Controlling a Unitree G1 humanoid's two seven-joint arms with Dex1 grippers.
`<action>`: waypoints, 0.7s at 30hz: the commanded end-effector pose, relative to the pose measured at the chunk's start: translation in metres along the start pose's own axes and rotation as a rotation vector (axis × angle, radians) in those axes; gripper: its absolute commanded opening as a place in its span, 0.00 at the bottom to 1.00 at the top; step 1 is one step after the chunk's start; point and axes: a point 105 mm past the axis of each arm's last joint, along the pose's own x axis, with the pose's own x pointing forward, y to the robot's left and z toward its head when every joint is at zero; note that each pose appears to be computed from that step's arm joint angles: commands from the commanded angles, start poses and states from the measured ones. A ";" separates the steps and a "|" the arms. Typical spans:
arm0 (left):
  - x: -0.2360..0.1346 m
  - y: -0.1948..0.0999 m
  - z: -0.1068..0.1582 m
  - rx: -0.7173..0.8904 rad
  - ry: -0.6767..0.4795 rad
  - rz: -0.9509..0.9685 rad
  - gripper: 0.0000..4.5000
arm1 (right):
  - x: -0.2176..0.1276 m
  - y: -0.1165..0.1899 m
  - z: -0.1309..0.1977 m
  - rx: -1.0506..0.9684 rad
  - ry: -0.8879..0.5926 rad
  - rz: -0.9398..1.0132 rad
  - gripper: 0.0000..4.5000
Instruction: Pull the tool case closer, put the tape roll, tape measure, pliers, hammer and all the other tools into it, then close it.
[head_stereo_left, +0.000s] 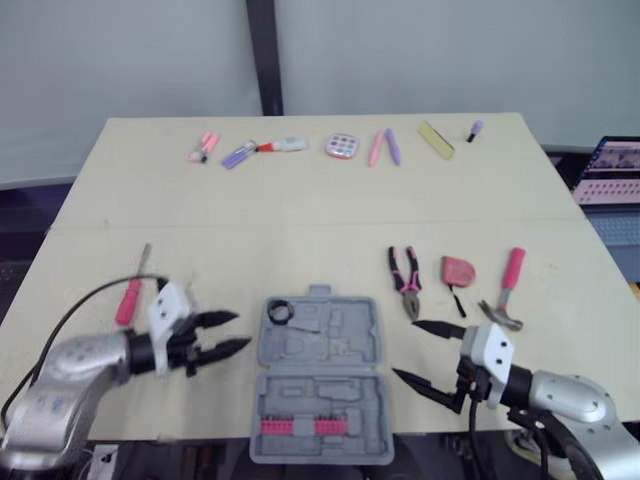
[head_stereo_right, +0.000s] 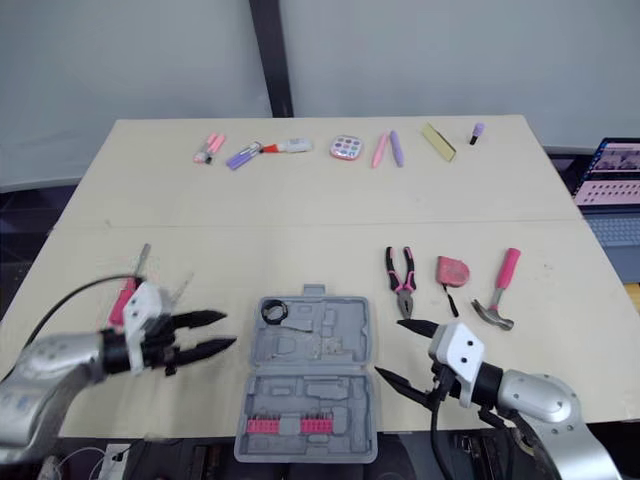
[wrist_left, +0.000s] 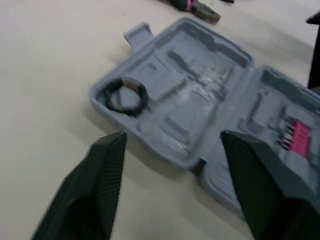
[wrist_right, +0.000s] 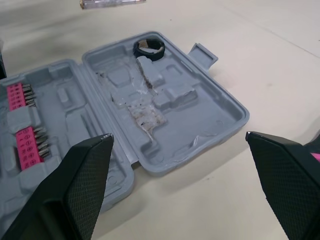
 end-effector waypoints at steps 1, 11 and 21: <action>-0.017 -0.013 0.000 0.016 -0.025 0.050 1.00 | 0.000 0.003 0.001 0.000 -0.017 0.019 1.00; -0.055 -0.016 -0.044 -0.043 0.045 0.260 1.00 | -0.006 0.013 -0.009 0.029 0.018 0.065 1.00; -0.058 -0.012 -0.047 -0.044 0.018 0.280 1.00 | -0.011 0.013 -0.012 0.036 0.036 0.066 1.00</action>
